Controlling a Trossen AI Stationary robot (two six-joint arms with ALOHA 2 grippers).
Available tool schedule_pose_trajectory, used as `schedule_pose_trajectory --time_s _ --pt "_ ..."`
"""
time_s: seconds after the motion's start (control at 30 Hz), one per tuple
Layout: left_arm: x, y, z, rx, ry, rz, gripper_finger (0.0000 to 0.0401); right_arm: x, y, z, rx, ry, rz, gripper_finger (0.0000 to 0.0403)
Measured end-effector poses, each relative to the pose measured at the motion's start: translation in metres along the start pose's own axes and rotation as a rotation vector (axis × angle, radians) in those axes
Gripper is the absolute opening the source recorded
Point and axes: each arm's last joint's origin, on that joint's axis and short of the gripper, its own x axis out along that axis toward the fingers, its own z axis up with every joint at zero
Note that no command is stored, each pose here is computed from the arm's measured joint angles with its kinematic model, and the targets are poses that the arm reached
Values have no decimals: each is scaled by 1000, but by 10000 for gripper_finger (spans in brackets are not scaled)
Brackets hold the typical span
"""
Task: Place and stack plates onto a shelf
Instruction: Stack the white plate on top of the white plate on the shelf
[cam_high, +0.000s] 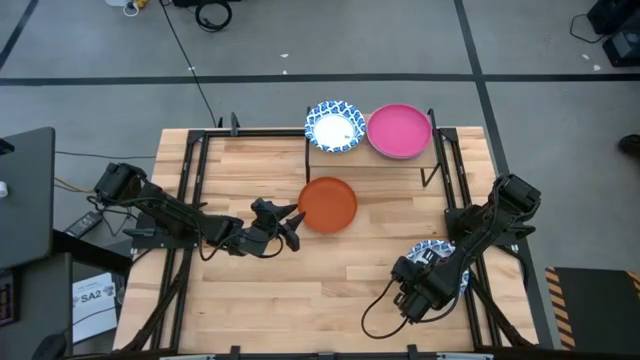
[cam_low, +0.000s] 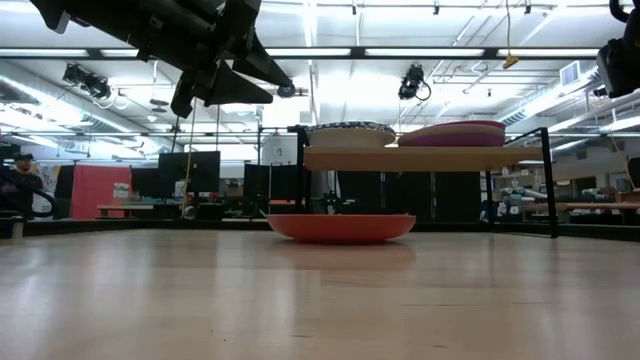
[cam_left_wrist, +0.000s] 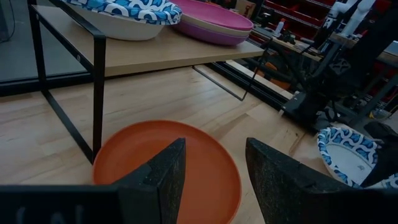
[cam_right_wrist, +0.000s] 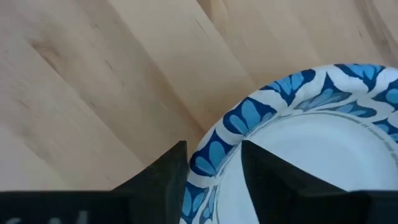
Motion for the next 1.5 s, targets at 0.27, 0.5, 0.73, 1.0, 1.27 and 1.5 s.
schedule_pose_trajectory --time_s 0.27,0.5,0.73,1.0,1.27,1.5 --pt "0 0 0 0 0 0 174 0 0 0 -3 0 -3 91" --pt "0 0 0 1 0 0 174 0 -1 0 -6 -4 -5 54" --pt "0 0 0 1 0 0 174 0 -1 0 -29 -7 -4 44" --pt "0 0 0 1 0 0 174 -1 1 3 -59 -8 3 39" --pt "0 0 0 1 0 0 174 -11 8 19 -132 -39 39 7" --pt "0 0 0 1 0 0 174 -26 16 41 -224 -116 78 12"
